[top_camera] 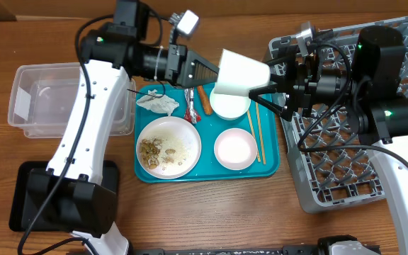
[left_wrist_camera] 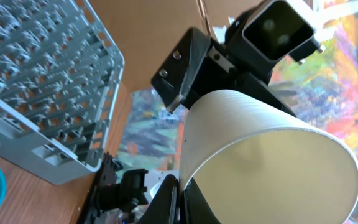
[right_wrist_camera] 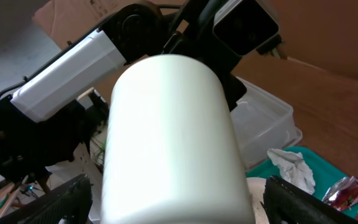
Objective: Sort waste into correct bins and load items into the dishwasher
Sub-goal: 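Hand the white cup from the left gripper to the right gripper, then place the white cup upside down in the dish rack with right gripper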
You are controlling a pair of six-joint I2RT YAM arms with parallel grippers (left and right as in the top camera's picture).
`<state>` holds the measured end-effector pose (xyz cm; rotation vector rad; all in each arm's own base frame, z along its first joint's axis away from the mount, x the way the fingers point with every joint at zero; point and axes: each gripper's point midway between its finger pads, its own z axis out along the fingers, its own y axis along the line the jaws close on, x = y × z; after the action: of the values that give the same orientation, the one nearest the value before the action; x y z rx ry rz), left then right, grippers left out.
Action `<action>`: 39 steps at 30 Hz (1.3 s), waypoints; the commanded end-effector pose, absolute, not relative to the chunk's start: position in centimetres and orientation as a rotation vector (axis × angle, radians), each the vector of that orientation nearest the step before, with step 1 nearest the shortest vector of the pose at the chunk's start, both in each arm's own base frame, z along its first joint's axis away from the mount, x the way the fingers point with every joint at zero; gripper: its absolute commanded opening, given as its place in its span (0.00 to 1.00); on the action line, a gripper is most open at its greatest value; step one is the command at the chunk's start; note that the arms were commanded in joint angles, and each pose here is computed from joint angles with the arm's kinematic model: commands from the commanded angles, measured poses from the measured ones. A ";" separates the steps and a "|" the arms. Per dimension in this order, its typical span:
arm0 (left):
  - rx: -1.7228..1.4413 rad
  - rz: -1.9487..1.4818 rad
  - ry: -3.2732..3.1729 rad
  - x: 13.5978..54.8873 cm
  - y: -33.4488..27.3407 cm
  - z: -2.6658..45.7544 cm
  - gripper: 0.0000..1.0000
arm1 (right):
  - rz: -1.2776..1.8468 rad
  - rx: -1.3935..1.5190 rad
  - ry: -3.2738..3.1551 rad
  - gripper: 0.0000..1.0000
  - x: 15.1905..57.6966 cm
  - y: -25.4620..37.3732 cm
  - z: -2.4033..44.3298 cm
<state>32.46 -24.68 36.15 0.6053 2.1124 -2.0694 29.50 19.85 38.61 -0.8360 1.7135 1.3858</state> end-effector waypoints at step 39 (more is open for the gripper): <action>0.106 -0.796 2.523 35.5 -11.8 32.3 0.42 | 0.125 0.919 2.760 0.62 26.3 -4.0 20.0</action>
<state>35.94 -14.37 31.06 0.1645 2.5402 -1.0627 26.04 -1.85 21.15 0.8027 2.7471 0.2876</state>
